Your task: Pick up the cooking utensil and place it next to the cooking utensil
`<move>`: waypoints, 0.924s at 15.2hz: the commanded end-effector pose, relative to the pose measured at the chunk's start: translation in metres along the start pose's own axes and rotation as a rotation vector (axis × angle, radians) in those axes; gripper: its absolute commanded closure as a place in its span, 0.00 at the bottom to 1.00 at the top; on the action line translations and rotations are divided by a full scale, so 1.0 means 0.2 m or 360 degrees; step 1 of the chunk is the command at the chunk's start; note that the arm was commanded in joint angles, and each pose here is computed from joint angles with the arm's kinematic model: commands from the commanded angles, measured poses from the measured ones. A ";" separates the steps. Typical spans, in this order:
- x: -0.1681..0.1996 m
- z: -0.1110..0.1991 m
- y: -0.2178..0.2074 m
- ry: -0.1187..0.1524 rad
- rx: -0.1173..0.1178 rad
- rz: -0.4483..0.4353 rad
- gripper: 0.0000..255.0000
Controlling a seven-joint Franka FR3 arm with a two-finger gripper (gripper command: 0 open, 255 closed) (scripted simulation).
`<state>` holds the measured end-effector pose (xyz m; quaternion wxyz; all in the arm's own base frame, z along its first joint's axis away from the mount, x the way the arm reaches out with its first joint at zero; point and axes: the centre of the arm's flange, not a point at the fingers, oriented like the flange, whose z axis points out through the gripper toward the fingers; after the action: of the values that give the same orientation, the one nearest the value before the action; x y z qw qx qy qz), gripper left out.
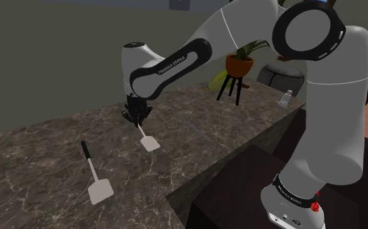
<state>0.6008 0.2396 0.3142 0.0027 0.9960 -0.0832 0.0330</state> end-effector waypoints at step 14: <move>0.00 0.05 0.00 0.0000 0.0000 0.0000 0.00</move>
<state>0.6004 0.2387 0.3034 0.0025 0.9960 -0.0833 0.0331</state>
